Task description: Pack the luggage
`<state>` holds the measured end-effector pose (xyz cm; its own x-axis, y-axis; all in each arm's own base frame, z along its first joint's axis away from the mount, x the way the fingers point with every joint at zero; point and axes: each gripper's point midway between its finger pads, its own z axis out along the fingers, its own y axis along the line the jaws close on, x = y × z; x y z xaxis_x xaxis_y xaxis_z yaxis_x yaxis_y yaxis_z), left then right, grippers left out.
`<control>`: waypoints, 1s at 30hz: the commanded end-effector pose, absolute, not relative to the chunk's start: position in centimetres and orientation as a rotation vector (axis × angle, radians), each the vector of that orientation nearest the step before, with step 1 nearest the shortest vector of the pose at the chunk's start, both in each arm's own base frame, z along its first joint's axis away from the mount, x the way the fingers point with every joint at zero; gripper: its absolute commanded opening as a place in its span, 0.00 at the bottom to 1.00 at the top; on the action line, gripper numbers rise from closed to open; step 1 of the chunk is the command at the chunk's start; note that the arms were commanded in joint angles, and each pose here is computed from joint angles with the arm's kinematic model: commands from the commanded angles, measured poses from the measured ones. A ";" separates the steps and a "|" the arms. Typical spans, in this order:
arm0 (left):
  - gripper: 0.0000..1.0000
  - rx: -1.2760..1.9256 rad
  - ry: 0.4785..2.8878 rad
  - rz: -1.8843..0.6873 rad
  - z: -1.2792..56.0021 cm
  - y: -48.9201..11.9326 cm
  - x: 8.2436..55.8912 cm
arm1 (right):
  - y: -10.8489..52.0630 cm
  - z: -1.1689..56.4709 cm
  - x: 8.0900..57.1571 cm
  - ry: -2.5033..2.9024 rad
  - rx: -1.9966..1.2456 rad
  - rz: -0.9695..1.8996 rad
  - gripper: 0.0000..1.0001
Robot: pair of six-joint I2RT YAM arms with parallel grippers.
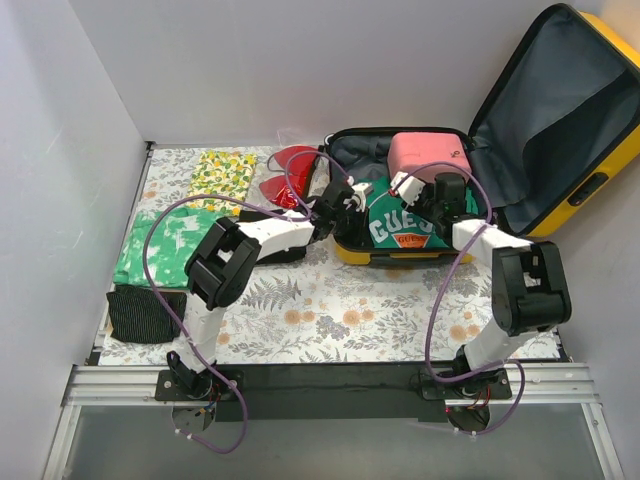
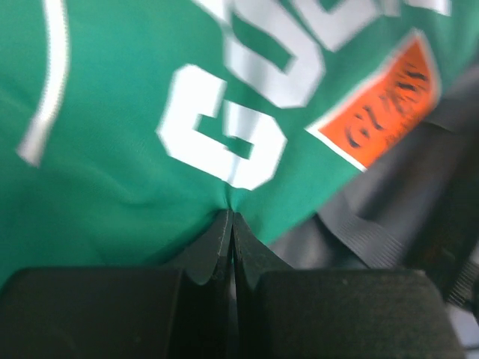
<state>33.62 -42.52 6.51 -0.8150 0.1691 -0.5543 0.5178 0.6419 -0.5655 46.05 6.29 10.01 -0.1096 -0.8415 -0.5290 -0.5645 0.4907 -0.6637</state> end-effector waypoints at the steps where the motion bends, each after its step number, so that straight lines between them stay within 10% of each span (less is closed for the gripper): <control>1: 0.00 0.705 2.243 -1.194 13.9 -43.6 30.6 | 9.3 14.2 44.2 1.732 -1.189 -0.190 0.46; 9: 0.58 0.612 1.977 -1.290 24.2 -39.5 34.4 | 10.8 21.9 42.8 1.757 -0.946 -0.027 0.61; 17: 0.61 0.331 2.051 -0.932 21.4 -26.6 48.1 | 11.2 25.8 41.1 1.868 -0.752 0.117 0.92; 30: 0.72 0.521 2.178 -0.755 15.7 -19.7 45.5 | 11.9 20.6 35.0 2.087 -0.843 0.290 0.90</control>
